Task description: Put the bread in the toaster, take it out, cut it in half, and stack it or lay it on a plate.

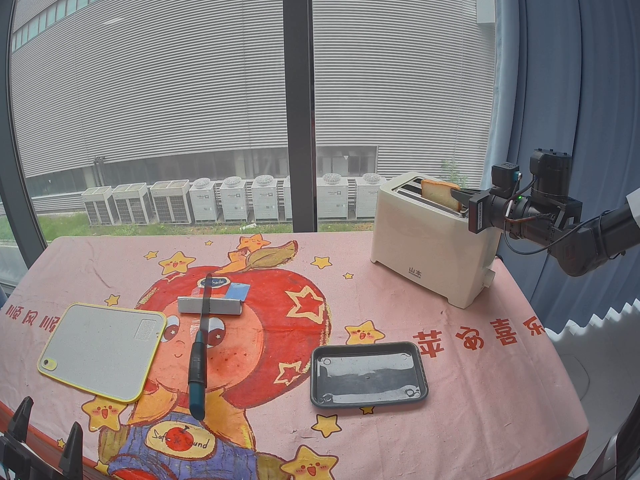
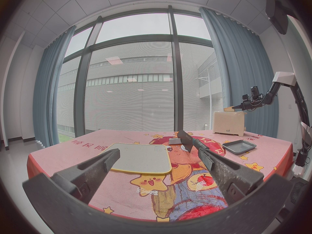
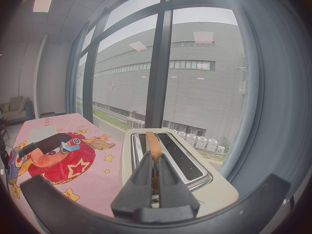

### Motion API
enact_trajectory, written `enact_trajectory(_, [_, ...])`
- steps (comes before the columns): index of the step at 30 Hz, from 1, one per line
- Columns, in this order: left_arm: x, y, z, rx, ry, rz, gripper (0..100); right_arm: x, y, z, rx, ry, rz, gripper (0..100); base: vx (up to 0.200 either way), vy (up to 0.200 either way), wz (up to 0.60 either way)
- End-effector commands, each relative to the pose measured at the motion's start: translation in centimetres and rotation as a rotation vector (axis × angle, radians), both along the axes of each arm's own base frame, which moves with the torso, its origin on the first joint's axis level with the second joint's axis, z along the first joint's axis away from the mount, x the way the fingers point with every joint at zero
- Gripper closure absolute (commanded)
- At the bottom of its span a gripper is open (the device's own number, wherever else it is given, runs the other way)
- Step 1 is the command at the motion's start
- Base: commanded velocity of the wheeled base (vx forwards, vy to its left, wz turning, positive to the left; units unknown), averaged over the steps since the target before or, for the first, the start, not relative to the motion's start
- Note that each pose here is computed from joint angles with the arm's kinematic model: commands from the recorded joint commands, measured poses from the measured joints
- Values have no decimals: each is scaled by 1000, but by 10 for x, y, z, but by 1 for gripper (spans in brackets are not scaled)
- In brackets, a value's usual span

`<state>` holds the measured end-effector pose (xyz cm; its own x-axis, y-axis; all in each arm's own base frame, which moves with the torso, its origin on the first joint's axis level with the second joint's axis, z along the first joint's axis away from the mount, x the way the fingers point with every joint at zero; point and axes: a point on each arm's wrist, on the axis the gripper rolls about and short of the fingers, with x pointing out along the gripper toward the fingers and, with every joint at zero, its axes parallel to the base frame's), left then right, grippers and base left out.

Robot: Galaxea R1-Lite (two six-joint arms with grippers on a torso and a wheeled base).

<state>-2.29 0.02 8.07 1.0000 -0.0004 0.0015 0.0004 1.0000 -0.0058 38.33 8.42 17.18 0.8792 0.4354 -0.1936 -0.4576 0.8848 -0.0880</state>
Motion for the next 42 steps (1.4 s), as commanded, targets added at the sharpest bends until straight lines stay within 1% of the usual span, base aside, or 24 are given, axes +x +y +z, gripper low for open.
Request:
enact_trajectory(1, [0,0,-5,-2,3,0,0,-1,0,1,0,-3,1,100,0,0,0])
enact_trajectory(6, [0,0,-5,0,3,0,0,-2,0,1,-1,-3,0,100,0,0,0])
enact_trajectory(13, [0,0,-5,0,3,0,0,-4,0,6,2,-18,3,100,0,0,0])
enact_trajectory(25, [0,0,-5,0,3,0,0,-19,0,35,19,-92,10,100,0,0,0])
enact_trajectory(42, [0,0,-5,-2,3,0,0,-41,-1,64,40,-172,20,100,0,0,0])
